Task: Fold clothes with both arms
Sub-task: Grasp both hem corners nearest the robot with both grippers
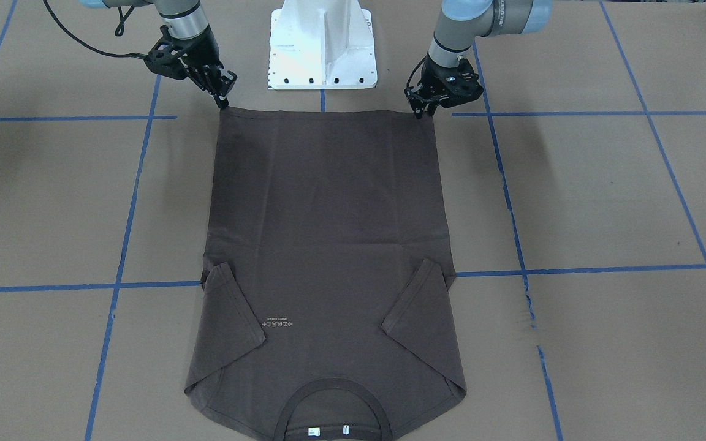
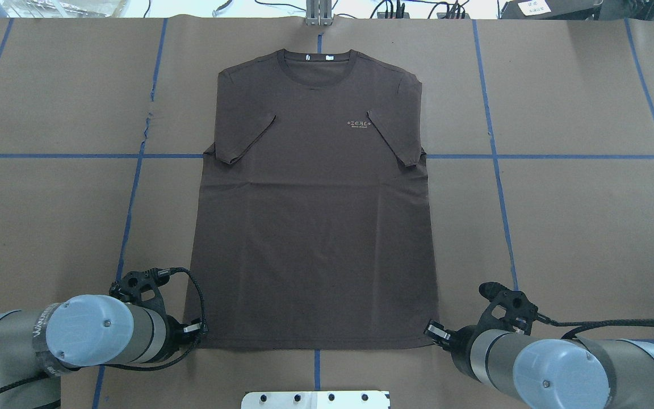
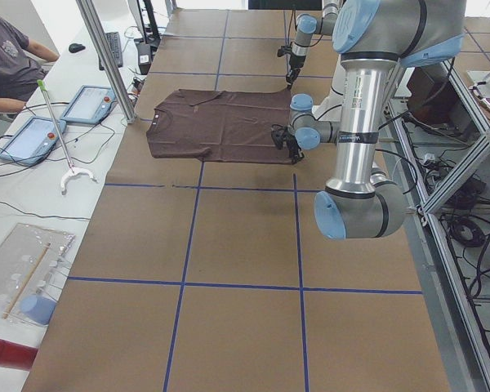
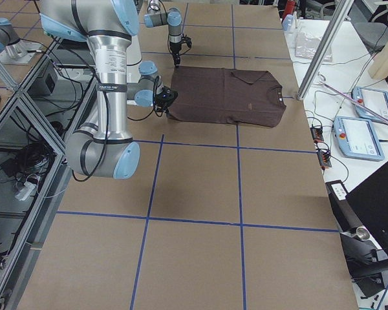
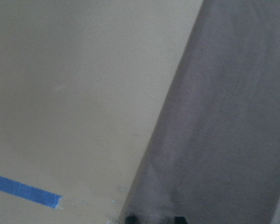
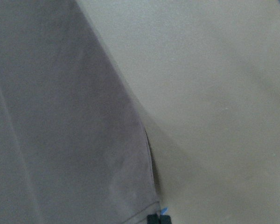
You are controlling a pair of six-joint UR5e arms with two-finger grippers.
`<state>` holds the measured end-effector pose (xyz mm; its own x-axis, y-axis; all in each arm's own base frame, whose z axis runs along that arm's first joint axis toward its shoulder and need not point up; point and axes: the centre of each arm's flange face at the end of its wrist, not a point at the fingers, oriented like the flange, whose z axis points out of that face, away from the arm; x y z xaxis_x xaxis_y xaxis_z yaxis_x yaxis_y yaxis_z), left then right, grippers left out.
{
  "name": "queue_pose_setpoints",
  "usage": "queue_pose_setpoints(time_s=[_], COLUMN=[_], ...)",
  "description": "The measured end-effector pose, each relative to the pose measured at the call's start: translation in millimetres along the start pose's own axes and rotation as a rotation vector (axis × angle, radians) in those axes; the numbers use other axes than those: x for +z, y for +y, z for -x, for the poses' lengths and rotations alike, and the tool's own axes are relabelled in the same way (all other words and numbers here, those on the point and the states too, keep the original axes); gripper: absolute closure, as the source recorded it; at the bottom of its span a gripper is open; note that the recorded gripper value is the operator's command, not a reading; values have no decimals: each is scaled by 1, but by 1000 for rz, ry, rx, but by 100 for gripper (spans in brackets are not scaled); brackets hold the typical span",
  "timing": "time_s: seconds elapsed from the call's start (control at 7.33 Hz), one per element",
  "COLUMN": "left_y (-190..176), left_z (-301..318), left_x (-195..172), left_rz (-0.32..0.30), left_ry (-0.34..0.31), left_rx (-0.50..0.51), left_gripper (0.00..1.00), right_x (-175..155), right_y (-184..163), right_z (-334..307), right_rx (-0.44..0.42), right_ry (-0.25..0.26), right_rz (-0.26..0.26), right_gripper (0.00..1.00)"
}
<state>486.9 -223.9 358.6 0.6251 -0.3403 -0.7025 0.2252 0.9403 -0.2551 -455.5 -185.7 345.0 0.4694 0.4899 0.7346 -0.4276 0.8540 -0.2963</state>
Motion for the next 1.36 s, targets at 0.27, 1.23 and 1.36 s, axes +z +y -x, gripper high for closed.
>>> queue_pose_setpoints(time_s=[0.27,1.23,1.36], left_y=[0,4,6], left_z=[2,-1,-2], left_x=[1,-11,-18], left_rz=[1,15,24], left_ry=[-5,15,23], left_rx=[0,2,4], left_gripper=[77,100,100], right_x=[0,-5,-11], right_y=[-1,-2,-2], right_z=[0,-1,-1], right_rx=[1,3,4], right_ry=[0,-5,-11], right_rz=[-1,1,6], right_gripper=[100,100,100])
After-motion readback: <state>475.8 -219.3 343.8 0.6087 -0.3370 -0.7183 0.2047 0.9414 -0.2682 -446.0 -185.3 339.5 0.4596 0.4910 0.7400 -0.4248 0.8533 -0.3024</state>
